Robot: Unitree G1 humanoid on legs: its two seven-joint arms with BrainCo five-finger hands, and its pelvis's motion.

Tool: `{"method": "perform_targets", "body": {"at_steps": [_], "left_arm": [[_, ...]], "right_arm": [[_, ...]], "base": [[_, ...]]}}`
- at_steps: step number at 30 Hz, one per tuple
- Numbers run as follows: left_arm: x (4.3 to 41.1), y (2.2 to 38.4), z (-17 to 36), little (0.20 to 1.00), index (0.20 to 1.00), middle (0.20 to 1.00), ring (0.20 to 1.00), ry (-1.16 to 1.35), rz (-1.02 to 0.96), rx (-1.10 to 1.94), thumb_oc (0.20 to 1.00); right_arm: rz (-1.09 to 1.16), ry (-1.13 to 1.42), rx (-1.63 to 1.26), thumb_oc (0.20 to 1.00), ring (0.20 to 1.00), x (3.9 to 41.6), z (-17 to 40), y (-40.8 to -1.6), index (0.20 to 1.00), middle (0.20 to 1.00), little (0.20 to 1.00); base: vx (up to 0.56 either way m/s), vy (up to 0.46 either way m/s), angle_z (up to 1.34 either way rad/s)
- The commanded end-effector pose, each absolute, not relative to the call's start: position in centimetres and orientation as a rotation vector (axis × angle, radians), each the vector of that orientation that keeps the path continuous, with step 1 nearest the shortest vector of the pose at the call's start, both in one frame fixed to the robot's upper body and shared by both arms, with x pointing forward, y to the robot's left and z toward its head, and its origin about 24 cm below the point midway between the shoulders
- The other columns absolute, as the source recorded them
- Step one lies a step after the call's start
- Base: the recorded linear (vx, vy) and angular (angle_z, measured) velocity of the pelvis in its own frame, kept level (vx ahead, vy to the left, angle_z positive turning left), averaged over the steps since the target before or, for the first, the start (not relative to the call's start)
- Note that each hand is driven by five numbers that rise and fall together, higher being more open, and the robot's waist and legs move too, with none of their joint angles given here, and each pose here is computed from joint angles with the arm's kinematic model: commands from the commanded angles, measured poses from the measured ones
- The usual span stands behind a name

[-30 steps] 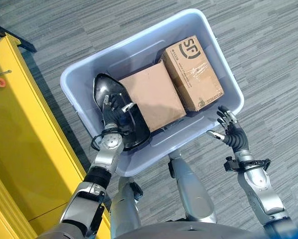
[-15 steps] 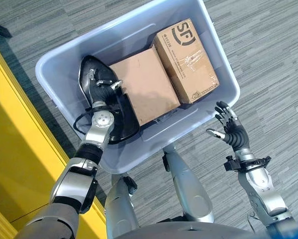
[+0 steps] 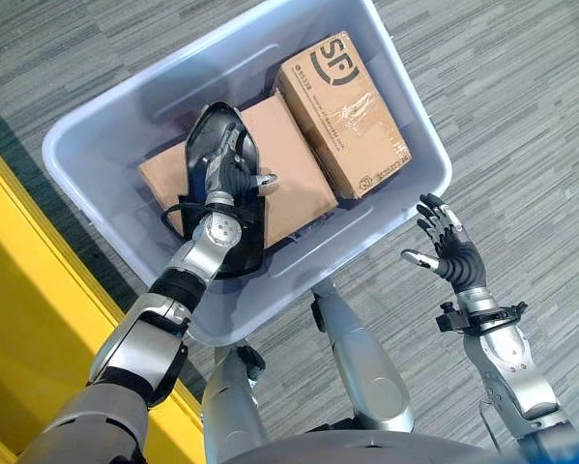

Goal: Move parts from the plastic box to the shelf.

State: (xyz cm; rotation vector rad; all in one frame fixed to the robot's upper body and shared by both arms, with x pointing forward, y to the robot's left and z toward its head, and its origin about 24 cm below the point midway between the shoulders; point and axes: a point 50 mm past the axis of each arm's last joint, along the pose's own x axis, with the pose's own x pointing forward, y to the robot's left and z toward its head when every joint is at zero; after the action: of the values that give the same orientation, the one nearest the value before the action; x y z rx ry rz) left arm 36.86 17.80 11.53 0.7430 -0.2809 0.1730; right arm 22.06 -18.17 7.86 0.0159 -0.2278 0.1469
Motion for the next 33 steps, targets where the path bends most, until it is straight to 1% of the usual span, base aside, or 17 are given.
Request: {"method": "perform_targets", "body": {"at_steps": [1, 7, 8, 12, 14, 15, 18, 20, 21, 23, 25, 26, 33], "left_arm": [[36.4, 17.7, 9.0, 1.0, 1.0, 1.0, 1.0, -0.196, 0.078, 0.835, 1.0], [36.0, 16.7, 8.5, 1.0, 1.0, 1.0, 1.0, -0.206, 0.036, 0.806, 1.0], [35.9, 16.2, 9.1, 1.0, 1.0, 1.0, 1.0, -0.254, 0.013, 0.851, 1.0], [35.2, 15.5, 9.7, 1.0, 1.0, 1.0, 1.0, -0.316, -0.03, 0.853, 1.0], [34.4, 15.3, 10.5, 1.0, 1.0, 1.0, 1.0, -0.367, -0.035, 0.758, 1.0], [34.0, 15.4, 11.4, 1.0, 1.0, 1.0, 1.0, -0.422, -0.029, 0.78, 1.0], [32.9, 16.2, 12.1, 1.0, 1.0, 1.0, 1.0, -0.464, -0.011, 0.739, 1.0], [31.3, 17.1, 13.1, 1.0, 1.0, 1.0, 1.0, -0.532, 0.014, 0.735, 1.0], [31.3, 17.1, 13.1, 1.0, 1.0, 1.0, 1.0, -0.532, 0.014, 0.735, 1.0], [29.7, 18.0, 13.9, 1.0, 1.0, 1.0, 1.0, -0.578, 0.024, 0.733, 1.0], [29.3, 18.2, 14.0, 1.0, 1.0, 1.0, 1.0, -0.583, 0.032, 0.724, 1.0], [28.5, 18.8, 14.3, 1.0, 1.0, 1.0, 1.0, -0.6, 0.059, 0.686, 1.0], [26.9, 19.8, 15.1, 1.0, 1.0, 1.0, 1.0, -0.647, 0.137, 0.647, 1.0]], "right_arm": [[0.124, -0.353, 0.006, 1.0, 1.0, 21.2, 10.3, -19.7, 1.0, 1.0, 1.0], [0.114, -0.359, 0.007, 1.0, 1.0, 21.1, 10.4, -19.8, 1.0, 1.0, 1.0], [0.111, -0.362, -0.004, 1.0, 1.0, 21.1, 10.5, -19.9, 1.0, 1.0, 1.0], [0.099, -0.363, -0.017, 1.0, 1.0, 21.1, 10.5, -20.2, 1.0, 1.0, 1.0], [0.09, -0.362, -0.015, 1.0, 1.0, 21.0, 10.4, -20.4, 1.0, 1.0, 1.0], [0.084, -0.362, -0.02, 1.0, 1.0, 21.0, 10.4, -20.5, 1.0, 1.0, 1.0], [0.073, -0.361, -0.024, 1.0, 1.0, 21.0, 10.4, -20.7, 1.0, 1.0, 1.0], [0.061, -0.367, -0.039, 1.0, 1.0, 20.9, 10.5, -21.0, 1.0, 1.0, 1.0], [0.061, -0.367, -0.039, 1.0, 1.0, 20.9, 10.5, -21.0, 1.0, 1.0, 1.0], [0.043, -0.373, -0.054, 1.0, 1.0, 20.7, 10.7, -21.5, 1.0, 1.0, 1.0], [0.042, -0.373, -0.059, 1.0, 1.0, 20.6, 10.8, -21.5, 1.0, 1.0, 1.0], [0.034, -0.378, -0.062, 1.0, 1.0, 20.5, 10.8, -21.6, 1.0, 1.0, 1.0], [0.012, -0.394, -0.073, 1.0, 1.0, 20.4, 11.1, -21.9, 1.0, 1.0, 1.0]], "base": [[0.02, 0.013, -0.08], [0.02, 0.012, -0.07], [0.02, 0.015, -0.05], [0.0, 0.0, 0.0], [0.02, 0.01, -0.02], [0.0, 0.0, 0.0], [0.0, 0.0, 0.0], [0.01, 0.007, 0.04], [0.01, 0.003, 0.06], [-0.04, -0.029, 0.1], [-0.07, -0.051, 0.09], [0.01, 0.0, 0.09], [0.0, -0.003, 0.04]]}}
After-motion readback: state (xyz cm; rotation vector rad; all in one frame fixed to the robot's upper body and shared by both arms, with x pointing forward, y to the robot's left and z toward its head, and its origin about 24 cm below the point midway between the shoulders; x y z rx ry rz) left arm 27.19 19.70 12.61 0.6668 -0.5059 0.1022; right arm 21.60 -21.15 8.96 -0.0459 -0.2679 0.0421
